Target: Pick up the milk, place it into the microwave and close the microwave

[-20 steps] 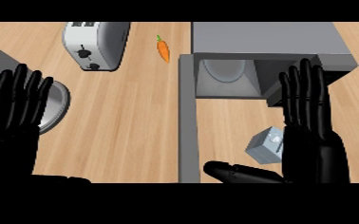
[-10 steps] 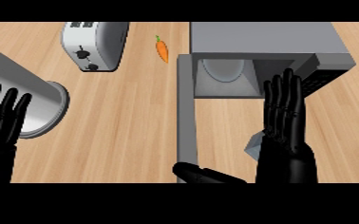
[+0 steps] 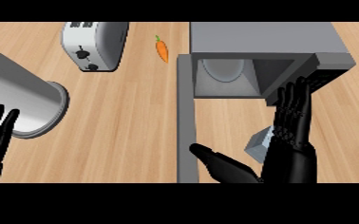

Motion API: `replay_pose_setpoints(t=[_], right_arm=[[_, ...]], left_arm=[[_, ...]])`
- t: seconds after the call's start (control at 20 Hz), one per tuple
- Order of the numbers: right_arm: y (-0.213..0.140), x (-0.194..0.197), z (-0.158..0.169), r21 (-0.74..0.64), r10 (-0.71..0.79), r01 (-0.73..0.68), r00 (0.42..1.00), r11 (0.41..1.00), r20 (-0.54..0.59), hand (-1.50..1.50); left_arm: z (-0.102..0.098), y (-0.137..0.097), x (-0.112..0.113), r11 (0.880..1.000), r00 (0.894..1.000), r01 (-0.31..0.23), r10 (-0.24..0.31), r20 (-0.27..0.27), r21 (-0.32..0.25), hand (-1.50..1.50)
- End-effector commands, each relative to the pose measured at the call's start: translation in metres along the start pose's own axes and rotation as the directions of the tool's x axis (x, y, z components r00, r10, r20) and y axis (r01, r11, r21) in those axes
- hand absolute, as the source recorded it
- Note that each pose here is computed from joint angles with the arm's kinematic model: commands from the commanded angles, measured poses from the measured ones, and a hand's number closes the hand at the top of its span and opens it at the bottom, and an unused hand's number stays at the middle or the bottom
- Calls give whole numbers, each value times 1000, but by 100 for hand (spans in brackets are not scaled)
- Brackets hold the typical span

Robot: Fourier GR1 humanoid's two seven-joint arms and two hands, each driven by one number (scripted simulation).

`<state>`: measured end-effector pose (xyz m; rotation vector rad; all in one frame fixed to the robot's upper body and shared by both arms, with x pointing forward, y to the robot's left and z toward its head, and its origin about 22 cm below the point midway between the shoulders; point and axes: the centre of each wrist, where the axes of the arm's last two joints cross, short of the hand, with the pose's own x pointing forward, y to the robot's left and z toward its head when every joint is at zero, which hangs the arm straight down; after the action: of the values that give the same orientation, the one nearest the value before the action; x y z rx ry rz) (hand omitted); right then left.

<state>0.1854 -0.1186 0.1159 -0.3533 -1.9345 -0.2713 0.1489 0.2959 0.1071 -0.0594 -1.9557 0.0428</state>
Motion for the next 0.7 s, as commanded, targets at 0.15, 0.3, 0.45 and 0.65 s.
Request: replay_pose_setpoints(t=[0.15,0.3,0.45,0.65], right_arm=[[-14,-41,16,-69,25,-30,997,997,-75,-150],[-28,-57,13,-111,53,-62,995,992,-79,-150],[-32,-72,13,-120,58,-69,994,990,-98,-150],[-61,-82,26,-154,56,-75,990,985,-127,-150]], left_arm=[[13,-3,-2,1000,1000,-23,23,1,-6,-150],[22,1,9,1000,1000,4,-4,-1,-6,-150],[18,11,5,1000,1000,-2,2,9,-15,-150],[22,6,5,1000,1000,-7,7,-6,-11,-150]])
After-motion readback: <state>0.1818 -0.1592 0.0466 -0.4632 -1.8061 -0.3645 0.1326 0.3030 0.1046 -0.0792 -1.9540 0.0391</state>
